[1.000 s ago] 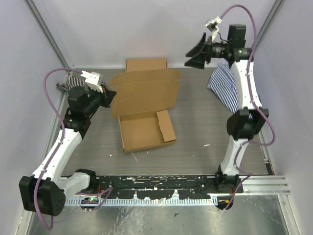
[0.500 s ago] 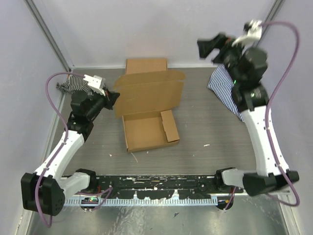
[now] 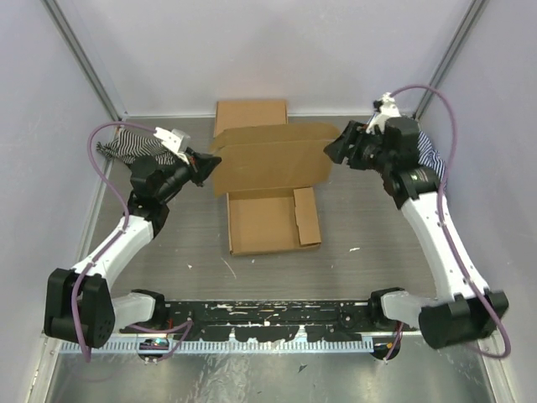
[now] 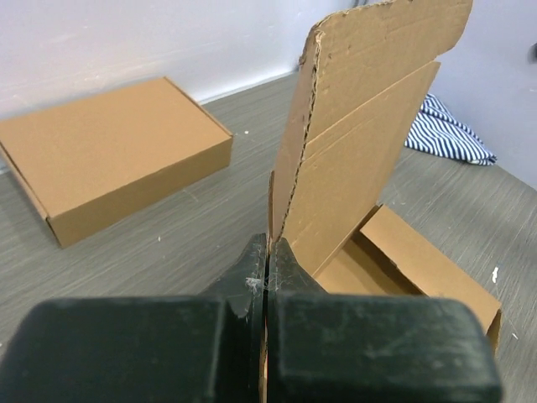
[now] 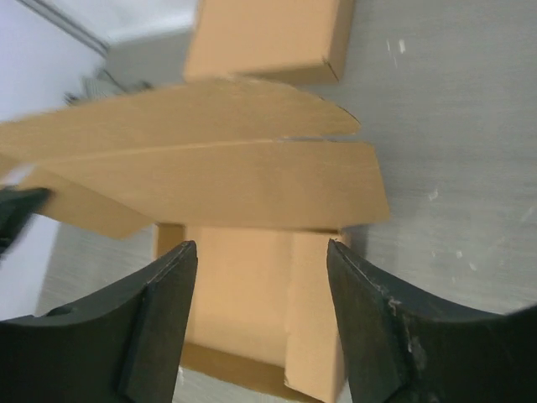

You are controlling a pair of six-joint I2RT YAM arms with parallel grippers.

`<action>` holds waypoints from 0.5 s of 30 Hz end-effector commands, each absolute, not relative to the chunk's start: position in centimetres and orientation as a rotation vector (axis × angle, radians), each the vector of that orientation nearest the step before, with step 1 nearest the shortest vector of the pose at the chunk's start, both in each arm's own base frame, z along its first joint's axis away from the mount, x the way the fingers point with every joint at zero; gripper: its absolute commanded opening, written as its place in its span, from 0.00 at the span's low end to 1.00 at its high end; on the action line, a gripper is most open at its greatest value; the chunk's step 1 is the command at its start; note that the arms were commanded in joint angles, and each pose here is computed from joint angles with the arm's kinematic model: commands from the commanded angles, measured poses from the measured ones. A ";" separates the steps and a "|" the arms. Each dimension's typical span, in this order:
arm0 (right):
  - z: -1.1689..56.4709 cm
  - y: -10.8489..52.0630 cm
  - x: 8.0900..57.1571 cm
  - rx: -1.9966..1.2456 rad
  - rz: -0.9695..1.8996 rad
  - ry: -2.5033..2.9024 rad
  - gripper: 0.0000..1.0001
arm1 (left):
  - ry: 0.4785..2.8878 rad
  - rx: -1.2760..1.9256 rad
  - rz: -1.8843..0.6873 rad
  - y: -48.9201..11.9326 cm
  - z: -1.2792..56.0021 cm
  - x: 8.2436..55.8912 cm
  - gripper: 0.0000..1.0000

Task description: Fold the paper box

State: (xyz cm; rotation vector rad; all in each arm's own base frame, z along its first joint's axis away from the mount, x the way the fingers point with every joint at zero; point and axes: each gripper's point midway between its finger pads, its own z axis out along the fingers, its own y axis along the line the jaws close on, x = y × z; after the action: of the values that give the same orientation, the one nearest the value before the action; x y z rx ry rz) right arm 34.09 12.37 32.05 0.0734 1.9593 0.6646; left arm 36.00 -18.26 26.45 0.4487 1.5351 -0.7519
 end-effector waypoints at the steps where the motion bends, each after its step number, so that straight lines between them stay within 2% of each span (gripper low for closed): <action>1: 19.2 13.5 30.8 0.028 0.562 2.457 0.73 | 1.409 0.506 -0.775 -19.3 28.8 35.4 0.00; 3: 17.2 14.9 30.0 -0.007 0.499 2.481 0.84 | 1.407 0.507 -0.775 -19.3 28.9 35.4 0.00; 5: 15.8 15.7 29.5 -0.024 0.458 2.500 0.86 | 1.408 0.505 -0.770 -19.3 28.9 35.3 0.00; 15: 10.9 14.3 29.5 0.027 0.253 2.554 0.80 | 1.444 0.500 -0.773 -19.7 27.5 35.6 0.00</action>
State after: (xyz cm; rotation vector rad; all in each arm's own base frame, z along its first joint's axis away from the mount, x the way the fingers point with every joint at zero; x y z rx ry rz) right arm 27.85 15.18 10.69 -0.0304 2.6277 0.3277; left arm 35.45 -19.45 27.25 0.4889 1.4813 -0.7814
